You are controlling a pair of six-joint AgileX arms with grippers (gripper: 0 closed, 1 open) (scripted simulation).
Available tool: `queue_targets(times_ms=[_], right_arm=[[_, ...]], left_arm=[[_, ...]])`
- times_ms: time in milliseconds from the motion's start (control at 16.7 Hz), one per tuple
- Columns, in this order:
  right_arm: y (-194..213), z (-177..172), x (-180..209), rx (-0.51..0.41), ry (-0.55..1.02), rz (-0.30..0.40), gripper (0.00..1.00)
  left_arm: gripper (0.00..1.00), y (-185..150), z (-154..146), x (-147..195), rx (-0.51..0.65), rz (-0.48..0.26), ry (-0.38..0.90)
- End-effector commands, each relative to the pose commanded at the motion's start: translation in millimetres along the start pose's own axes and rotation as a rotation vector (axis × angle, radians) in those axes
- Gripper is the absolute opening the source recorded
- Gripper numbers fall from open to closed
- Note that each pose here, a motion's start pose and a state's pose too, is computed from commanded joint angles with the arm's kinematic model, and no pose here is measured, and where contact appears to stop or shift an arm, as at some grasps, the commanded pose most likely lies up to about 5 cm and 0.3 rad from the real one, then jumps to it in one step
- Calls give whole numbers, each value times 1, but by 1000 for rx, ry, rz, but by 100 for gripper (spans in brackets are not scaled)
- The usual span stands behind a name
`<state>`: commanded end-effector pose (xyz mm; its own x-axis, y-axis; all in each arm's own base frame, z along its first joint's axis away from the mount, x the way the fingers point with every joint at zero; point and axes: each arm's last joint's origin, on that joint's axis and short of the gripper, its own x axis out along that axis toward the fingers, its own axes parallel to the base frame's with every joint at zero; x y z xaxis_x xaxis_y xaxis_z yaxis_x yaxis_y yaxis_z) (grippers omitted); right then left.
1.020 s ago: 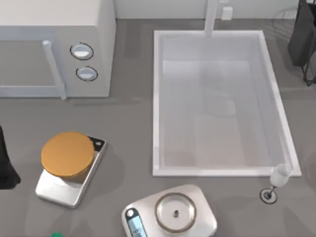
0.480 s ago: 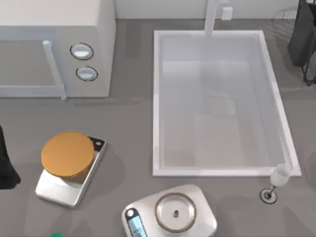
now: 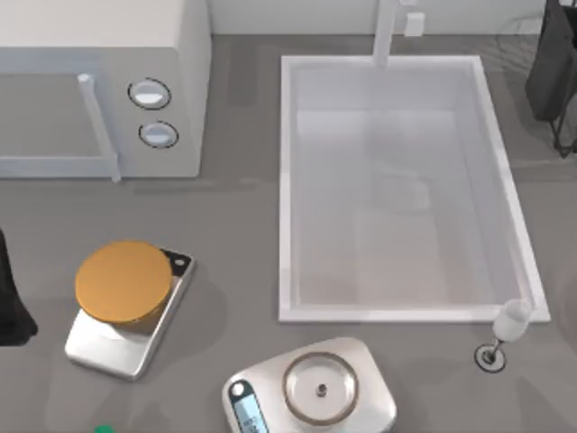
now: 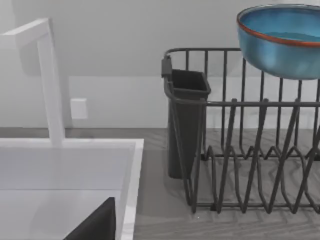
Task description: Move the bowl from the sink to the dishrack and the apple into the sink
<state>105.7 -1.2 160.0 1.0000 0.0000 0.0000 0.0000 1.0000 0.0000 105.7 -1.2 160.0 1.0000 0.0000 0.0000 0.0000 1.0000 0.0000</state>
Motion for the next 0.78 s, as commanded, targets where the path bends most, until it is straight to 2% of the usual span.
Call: queue_targets(times_ms=[240,420,600,780], right_arm=[[0,0,0,0,1,0,100],[-1,10,1,-13,62,-13,100],[-5,29,6,-37,214,-39,100],[-10,49,23,-60,447,-64,100]], left_arm=[[100,0,0,0,0,0,0],[100,0,0,0,0,0,0],[100,0,0,0,0,0,0],[100,0,0,0,0,0,0]])
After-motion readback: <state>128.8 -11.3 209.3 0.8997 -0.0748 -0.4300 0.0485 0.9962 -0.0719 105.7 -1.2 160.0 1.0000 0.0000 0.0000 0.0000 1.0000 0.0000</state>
